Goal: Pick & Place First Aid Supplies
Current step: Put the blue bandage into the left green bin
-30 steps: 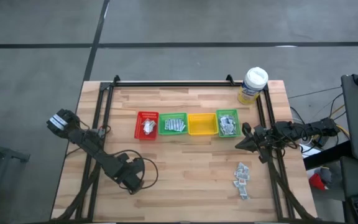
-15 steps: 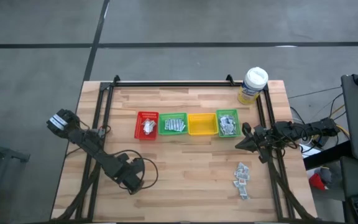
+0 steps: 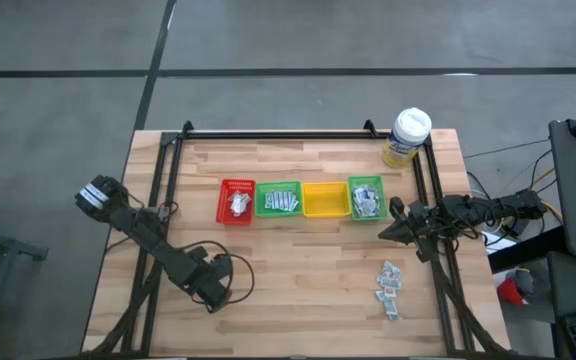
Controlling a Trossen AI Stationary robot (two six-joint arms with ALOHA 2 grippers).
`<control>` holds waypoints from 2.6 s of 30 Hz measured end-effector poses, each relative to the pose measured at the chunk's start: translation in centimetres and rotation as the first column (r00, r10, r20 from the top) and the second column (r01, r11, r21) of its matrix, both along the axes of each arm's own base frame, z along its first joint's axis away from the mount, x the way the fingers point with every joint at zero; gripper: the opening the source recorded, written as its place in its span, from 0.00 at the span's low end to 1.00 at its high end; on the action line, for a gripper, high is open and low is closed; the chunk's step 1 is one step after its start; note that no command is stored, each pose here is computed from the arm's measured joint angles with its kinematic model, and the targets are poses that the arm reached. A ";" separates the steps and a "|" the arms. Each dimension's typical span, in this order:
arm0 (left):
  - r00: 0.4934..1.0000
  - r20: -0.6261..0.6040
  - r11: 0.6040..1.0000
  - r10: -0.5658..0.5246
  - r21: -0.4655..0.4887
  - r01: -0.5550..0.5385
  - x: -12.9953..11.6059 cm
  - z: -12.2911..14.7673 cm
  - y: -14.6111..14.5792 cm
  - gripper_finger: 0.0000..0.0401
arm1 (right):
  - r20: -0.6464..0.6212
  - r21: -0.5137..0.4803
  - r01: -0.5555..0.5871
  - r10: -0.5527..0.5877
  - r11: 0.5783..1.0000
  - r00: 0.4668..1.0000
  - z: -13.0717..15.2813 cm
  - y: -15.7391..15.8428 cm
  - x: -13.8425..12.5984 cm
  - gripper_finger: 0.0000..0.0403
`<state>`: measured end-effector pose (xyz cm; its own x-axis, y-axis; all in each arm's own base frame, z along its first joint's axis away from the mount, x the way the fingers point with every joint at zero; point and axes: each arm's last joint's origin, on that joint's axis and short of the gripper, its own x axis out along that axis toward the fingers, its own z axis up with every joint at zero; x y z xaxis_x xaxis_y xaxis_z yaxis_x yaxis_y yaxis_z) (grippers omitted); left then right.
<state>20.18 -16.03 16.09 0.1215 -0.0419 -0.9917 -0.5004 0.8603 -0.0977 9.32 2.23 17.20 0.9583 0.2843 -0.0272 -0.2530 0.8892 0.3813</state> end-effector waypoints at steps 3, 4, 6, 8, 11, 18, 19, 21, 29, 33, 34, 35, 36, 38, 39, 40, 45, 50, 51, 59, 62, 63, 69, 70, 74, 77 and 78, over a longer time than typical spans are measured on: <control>1.000 0.000 1.000 0.000 0.000 0.000 0.0 0.0 0.0 0.00 | 0.000 0.000 0.000 0.000 1.000 1.000 0.0 0.0 0.0 0.02; 1.000 0.000 1.000 0.000 0.000 0.000 0.0 0.0 0.0 0.00 | 0.000 0.000 0.000 0.000 1.000 1.000 0.0 0.0 0.0 0.02; 1.000 -0.001 1.000 -0.003 0.002 0.003 0.0 0.1 0.0 0.00 | 0.000 0.000 0.001 -0.001 1.000 1.000 0.0 0.0 0.0 0.02; 1.000 -0.004 1.000 -0.003 0.012 0.003 0.0 0.1 0.0 0.00 | 0.000 0.000 0.000 0.000 1.000 1.000 0.0 0.0 0.0 0.02; 1.000 -0.004 0.999 0.000 0.034 0.000 -0.1 0.1 0.1 0.00 | 0.000 0.000 0.000 0.000 1.000 1.000 0.0 0.0 0.0 0.02; 1.000 0.006 0.999 -0.026 0.025 0.025 0.1 0.5 0.0 0.00 | 0.000 0.001 0.000 0.000 1.000 1.000 0.0 0.0 0.0 0.02; 0.999 0.008 0.999 -0.033 0.021 0.033 0.2 0.6 -0.1 0.00 | 0.000 0.001 0.000 0.000 1.000 1.000 0.0 0.0 0.0 0.02; 0.999 0.004 0.999 -0.046 0.024 0.046 0.3 1.0 -0.2 0.00 | 0.000 0.001 0.001 -0.001 1.000 1.000 0.0 0.0 0.0 0.02; 0.999 0.029 0.999 -0.032 0.002 0.032 0.3 2.7 -0.2 0.00 | 0.000 0.003 0.001 -0.001 1.000 1.000 0.0 0.0 0.0 0.02; 0.999 0.038 0.999 -0.021 -0.042 0.023 0.5 2.6 -0.5 0.02 | 0.000 0.001 0.001 -0.001 1.000 1.000 0.0 0.0 0.0 0.02; 0.999 0.036 0.999 -0.021 -0.046 0.022 0.5 2.5 -0.5 0.03 | 0.000 0.001 0.001 -0.001 1.000 1.000 0.0 0.0 0.0 0.02; 0.999 0.036 0.999 -0.021 -0.045 0.023 0.5 2.4 -0.5 0.05 | 0.000 0.000 0.000 0.000 1.000 1.000 0.0 0.0 0.0 0.02; 0.999 0.035 0.999 -0.021 -0.045 0.022 0.5 2.4 -0.5 0.07 | 0.000 0.000 0.001 -0.001 1.000 1.000 0.0 0.0 0.0 0.02; 0.999 0.034 0.999 -0.021 -0.044 0.022 0.5 2.4 -0.5 0.12 | 0.000 0.002 0.000 0.000 1.000 1.000 0.0 0.0 0.0 0.02; 0.999 0.034 0.999 -0.021 -0.044 0.022 0.5 2.4 -0.5 0.15 | 0.000 0.002 0.001 -0.001 1.000 1.000 0.0 0.0 0.0 0.02; 0.999 0.034 0.999 -0.018 -0.045 0.019 0.5 2.4 -0.5 0.17 | -0.001 0.002 0.001 -0.001 1.000 1.000 0.0 0.0 0.0 0.02; 0.999 0.038 0.999 0.023 -0.034 -0.022 0.5 2.1 -0.4 0.27 | 0.000 0.002 0.000 0.000 1.000 1.000 0.0 0.0 0.0 0.02; 0.998 0.033 0.998 0.053 -0.034 -0.052 0.3 1.6 -0.3 0.30 | 0.000 0.003 0.000 0.000 1.000 1.000 0.0 0.0 0.0 0.02; 0.998 0.036 0.998 0.053 -0.036 -0.052 0.3 1.5 -0.3 0.30 | -0.001 0.003 0.000 0.000 1.000 1.000 0.0 0.0 0.0 0.02; 0.998 0.026 0.997 0.063 -0.040 -0.062 -0.1 0.4 0.0 0.30 | -0.001 0.003 0.001 -0.001 1.000 1.000 0.0 0.0 0.0 0.02; 0.997 0.020 0.997 0.069 -0.036 -0.068 -0.2 0.3 0.1 0.30 | 0.000 0.002 0.001 -0.001 1.000 1.000 0.0 0.0 0.0 0.02; 0.997 0.020 0.997 0.070 -0.037 -0.069 -0.2 0.4 0.1 0.30 | 0.001 0.000 0.000 0.000 1.000 1.000 0.0 0.0 0.0 0.02; 0.997 0.017 0.997 0.072 -0.035 -0.071 -0.2 0.4 0.1 0.30 | 0.000 0.000 0.001 -0.001 1.000 1.000 0.0 0.0 0.0 0.02; 0.997 0.016 0.997 0.071 -0.033 -0.070 -0.2 0.3 0.1 0.30 | 0.000 0.000 0.000 0.000 1.000 1.000 0.0 0.0 0.0 0.02; 0.998 0.000 0.997 0.067 -0.023 -0.067 -0.1 -0.2 0.0 0.30 | 0.000 0.000 0.000 0.000 1.000 1.000 0.0 0.0 0.0 0.02; 0.998 -0.011 0.997 0.062 -0.047 -0.062 0.1 -0.6 -0.3 0.30 | 0.000 0.000 0.000 0.000 1.000 1.000 0.0 0.0 0.0 0.02; 0.998 -0.010 0.997 0.061 -0.050 -0.062 0.1 -0.6 -0.3 0.30 | 0.000 0.000 0.000 0.000 1.000 1.000 0.0 0.0 0.0 0.02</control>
<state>20.32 -16.33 15.46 0.1171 -0.0841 -0.9896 -0.5531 0.8220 -0.1353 9.32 2.22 17.21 0.9585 0.2840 -0.0268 -0.2528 0.8892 0.3813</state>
